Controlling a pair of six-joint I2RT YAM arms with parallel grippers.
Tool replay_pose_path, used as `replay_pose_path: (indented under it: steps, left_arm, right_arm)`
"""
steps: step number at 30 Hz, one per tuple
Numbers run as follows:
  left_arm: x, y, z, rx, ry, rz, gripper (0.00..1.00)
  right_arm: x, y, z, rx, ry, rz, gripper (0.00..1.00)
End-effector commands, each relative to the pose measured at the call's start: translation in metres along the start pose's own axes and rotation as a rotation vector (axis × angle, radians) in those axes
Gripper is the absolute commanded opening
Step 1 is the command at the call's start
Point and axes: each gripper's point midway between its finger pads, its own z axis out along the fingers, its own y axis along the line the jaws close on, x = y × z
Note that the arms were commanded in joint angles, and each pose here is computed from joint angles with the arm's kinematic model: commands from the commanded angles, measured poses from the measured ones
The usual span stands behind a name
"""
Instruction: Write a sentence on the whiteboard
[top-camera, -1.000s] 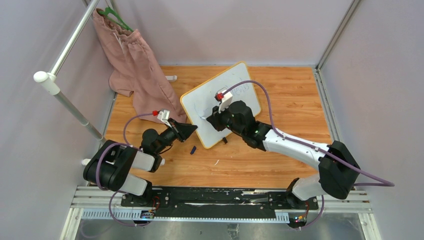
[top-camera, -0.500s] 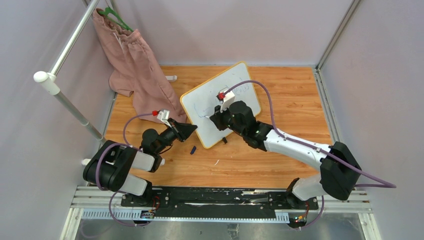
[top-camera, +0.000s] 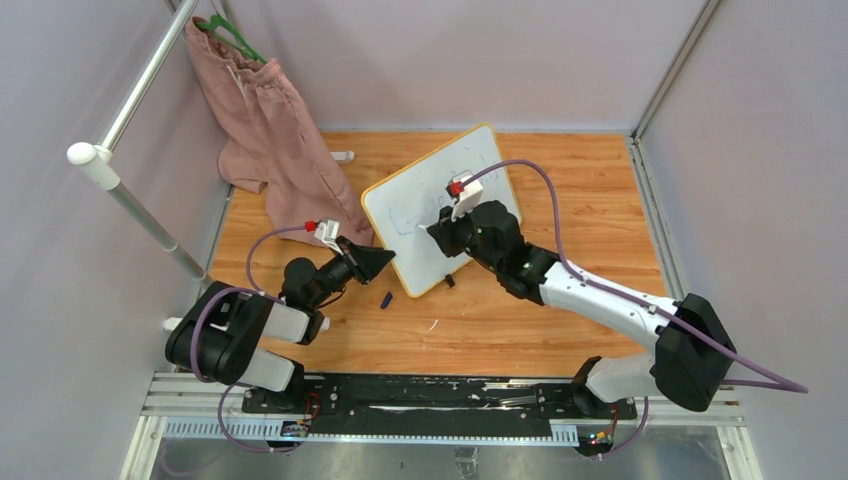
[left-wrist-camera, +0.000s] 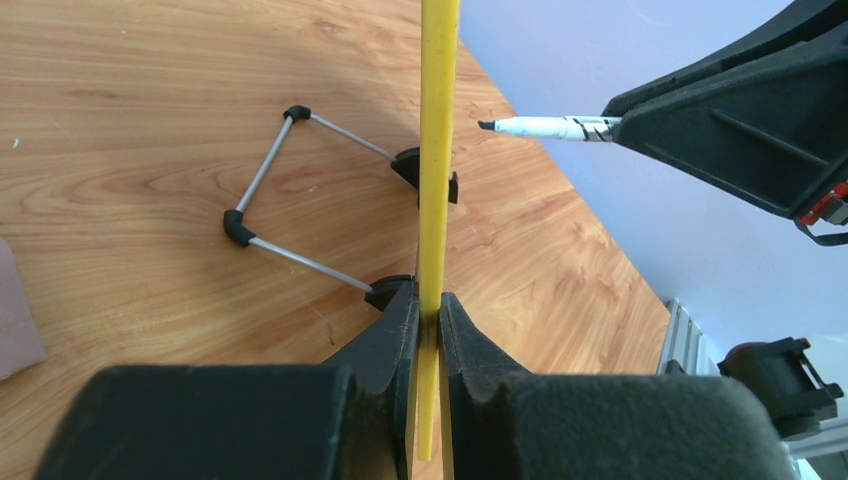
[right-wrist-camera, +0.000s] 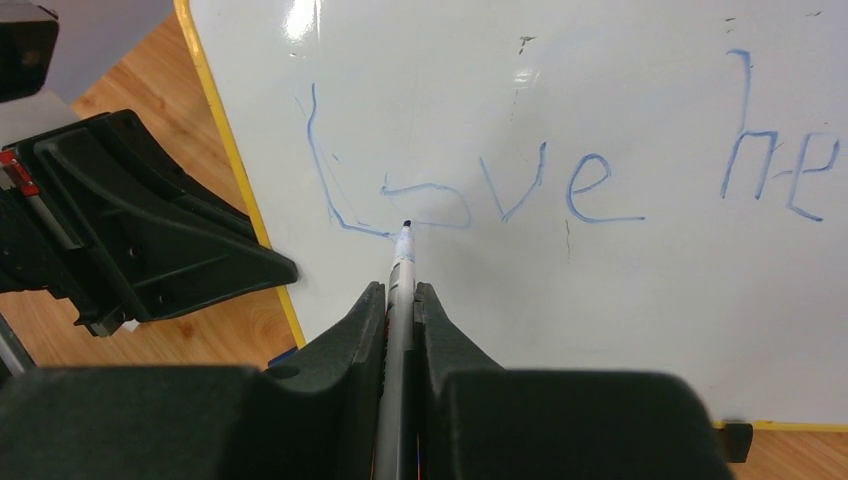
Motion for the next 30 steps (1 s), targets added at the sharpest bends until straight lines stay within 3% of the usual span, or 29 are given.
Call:
replay_pose_path:
  steps: [1,14,30]
  left_arm:
    - [-0.011,-0.014,0.001,0.058,-0.037,0.041,0.00]
    - [-0.011,-0.015,0.001,0.061,-0.038,0.040,0.00]
    - [-0.011,-0.015,0.001,0.061,-0.039,0.040,0.00]
  right_arm:
    - [-0.025,-0.007,0.004,0.030,-0.059,0.017,0.00]
    - [-0.034,-0.005,0.020,0.027,-0.066,0.011,0.00]
    - [-0.007,-0.003,0.022,0.006,0.005,0.028,0.00]
